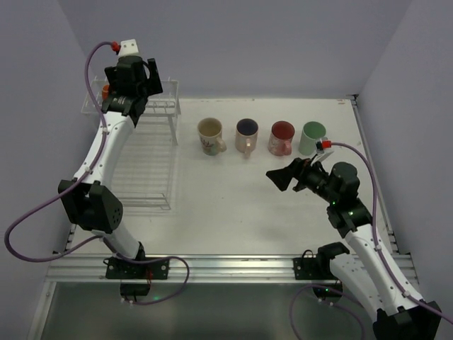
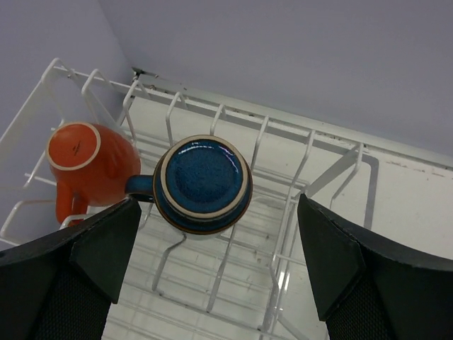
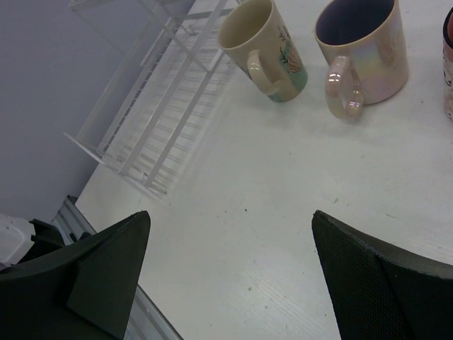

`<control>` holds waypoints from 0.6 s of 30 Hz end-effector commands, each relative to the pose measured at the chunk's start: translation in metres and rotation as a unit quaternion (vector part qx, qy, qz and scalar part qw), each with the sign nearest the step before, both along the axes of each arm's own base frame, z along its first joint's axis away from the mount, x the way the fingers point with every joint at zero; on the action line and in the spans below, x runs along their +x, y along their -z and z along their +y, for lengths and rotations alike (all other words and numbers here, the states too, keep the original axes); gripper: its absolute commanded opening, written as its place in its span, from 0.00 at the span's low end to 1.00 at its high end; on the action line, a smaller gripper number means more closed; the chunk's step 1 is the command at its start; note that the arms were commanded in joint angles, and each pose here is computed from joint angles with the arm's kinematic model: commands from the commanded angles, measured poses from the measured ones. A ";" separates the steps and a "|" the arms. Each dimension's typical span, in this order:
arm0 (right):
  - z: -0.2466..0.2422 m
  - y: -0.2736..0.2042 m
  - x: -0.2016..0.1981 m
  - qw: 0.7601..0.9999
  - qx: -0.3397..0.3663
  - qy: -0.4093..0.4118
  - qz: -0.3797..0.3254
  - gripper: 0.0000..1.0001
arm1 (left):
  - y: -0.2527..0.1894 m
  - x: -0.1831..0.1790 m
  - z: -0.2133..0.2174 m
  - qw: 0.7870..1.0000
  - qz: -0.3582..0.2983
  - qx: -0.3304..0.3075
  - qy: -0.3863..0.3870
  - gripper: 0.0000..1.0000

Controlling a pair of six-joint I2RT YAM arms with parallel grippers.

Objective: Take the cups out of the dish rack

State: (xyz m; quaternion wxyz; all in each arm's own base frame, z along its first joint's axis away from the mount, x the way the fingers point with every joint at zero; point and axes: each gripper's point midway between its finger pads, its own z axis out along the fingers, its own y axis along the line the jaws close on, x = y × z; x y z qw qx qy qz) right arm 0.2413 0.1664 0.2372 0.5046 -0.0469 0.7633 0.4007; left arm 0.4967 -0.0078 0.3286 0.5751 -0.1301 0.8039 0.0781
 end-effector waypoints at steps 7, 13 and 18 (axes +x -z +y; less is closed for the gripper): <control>0.015 -0.008 -0.002 0.999 0.018 -0.038 -0.015 0.98 | 0.001 0.028 0.028 1.000 -0.009 0.017 -0.009 1.00; 0.018 -0.004 0.000 0.999 0.014 -0.042 -0.008 0.98 | 0.004 0.039 0.021 0.999 -0.019 0.020 0.023 1.00; 0.017 -0.002 0.000 0.999 0.011 -0.038 -0.007 0.98 | 0.009 0.043 0.018 0.999 -0.020 0.025 0.035 0.96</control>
